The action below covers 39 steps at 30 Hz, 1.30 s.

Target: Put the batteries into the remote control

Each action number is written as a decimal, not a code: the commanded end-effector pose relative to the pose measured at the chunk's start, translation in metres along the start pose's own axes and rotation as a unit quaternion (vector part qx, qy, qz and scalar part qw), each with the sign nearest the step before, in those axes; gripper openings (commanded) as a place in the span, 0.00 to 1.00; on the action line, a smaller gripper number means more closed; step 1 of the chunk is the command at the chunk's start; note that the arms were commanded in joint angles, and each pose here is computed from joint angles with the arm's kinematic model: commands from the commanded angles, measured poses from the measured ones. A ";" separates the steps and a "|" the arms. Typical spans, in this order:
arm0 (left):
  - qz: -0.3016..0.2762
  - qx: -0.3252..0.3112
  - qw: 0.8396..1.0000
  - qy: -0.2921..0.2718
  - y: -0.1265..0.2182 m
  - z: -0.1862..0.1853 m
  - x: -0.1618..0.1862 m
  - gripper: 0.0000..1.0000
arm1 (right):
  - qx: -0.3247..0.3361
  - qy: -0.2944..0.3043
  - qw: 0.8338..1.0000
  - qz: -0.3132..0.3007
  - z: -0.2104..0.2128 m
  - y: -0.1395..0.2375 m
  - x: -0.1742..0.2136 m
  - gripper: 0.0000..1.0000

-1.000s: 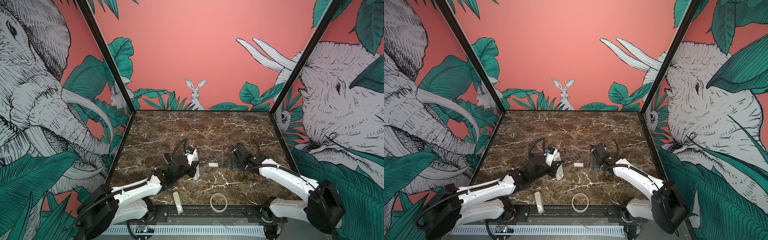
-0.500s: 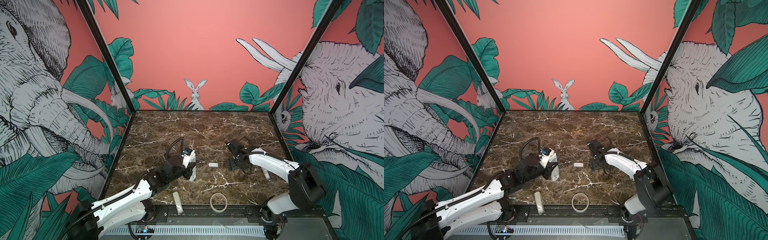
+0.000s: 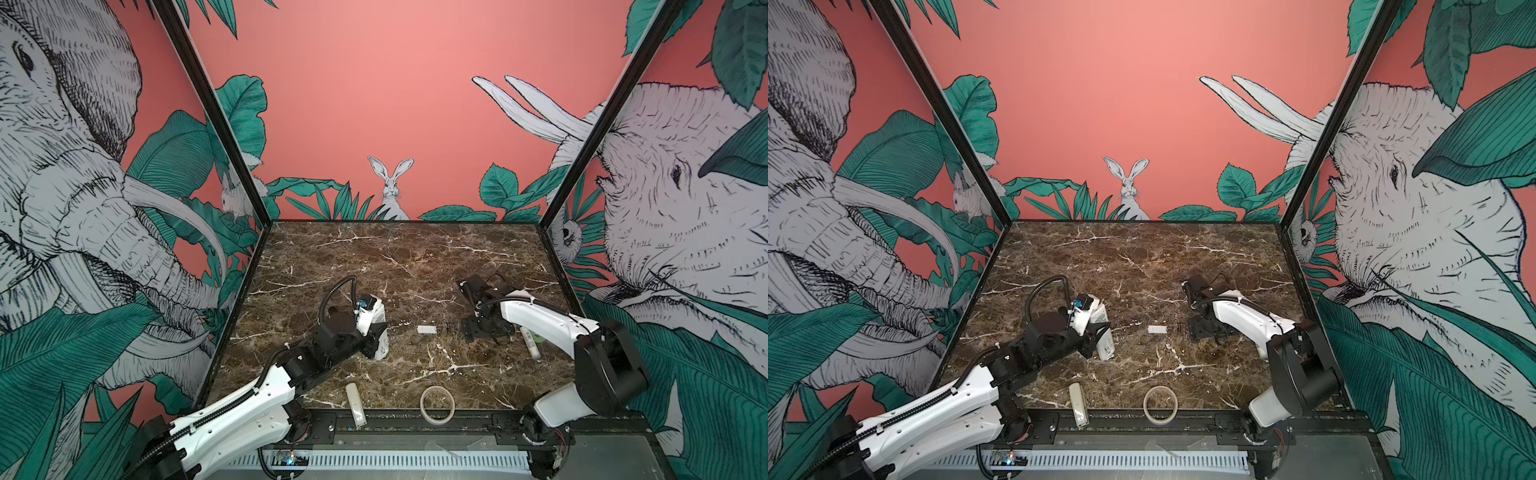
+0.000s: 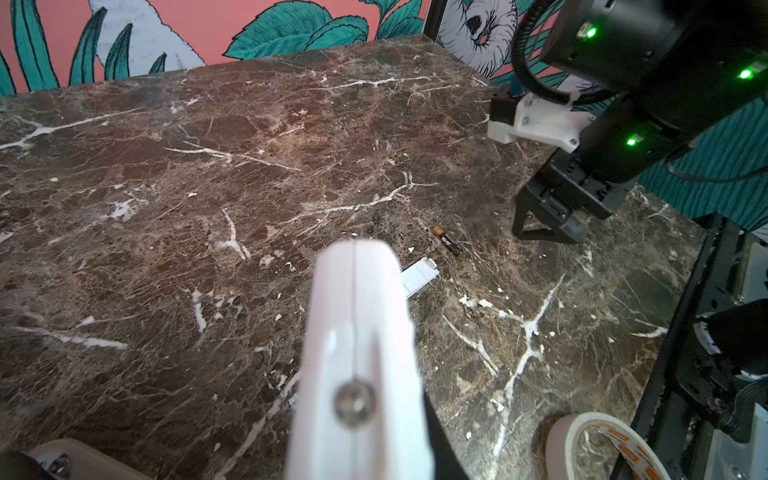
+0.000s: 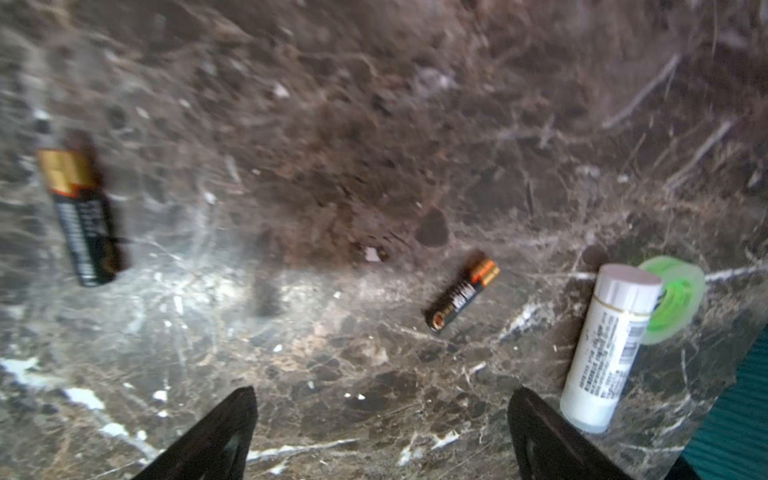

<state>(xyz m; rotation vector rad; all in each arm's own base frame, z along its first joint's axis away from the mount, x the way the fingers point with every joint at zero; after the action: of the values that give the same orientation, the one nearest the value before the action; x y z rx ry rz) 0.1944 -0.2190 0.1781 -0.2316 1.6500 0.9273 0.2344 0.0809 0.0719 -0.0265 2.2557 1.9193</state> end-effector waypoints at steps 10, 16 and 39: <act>-0.012 -0.001 1.000 0.011 -0.002 0.006 -0.006 0.00 | -0.075 -0.089 0.993 0.020 -0.013 -0.026 -0.009 0.75; -0.007 -0.011 1.000 0.010 -0.002 0.009 -0.005 0.00 | -0.072 -0.071 0.994 0.037 -0.017 -0.040 -0.017 0.62; 0.006 -0.030 1.000 0.006 0.000 0.015 -0.012 0.00 | -0.098 0.108 0.987 0.075 0.023 -0.048 -0.058 0.16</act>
<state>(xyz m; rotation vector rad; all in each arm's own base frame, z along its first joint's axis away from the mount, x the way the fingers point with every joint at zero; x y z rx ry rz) 0.2034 -0.2137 0.1710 -0.2266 1.6575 0.9932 0.2970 0.0774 0.0366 -0.0032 2.1838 2.2442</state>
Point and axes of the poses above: each gripper's point midway between its finger pads, its own y axis back along the fingers, its own z axis along the line the jaws close on, x = y × z, the point moved 2 cm from there along y, back along the fingers, and after that the axes turned 11 degrees about -y, right-handed, at the moved point
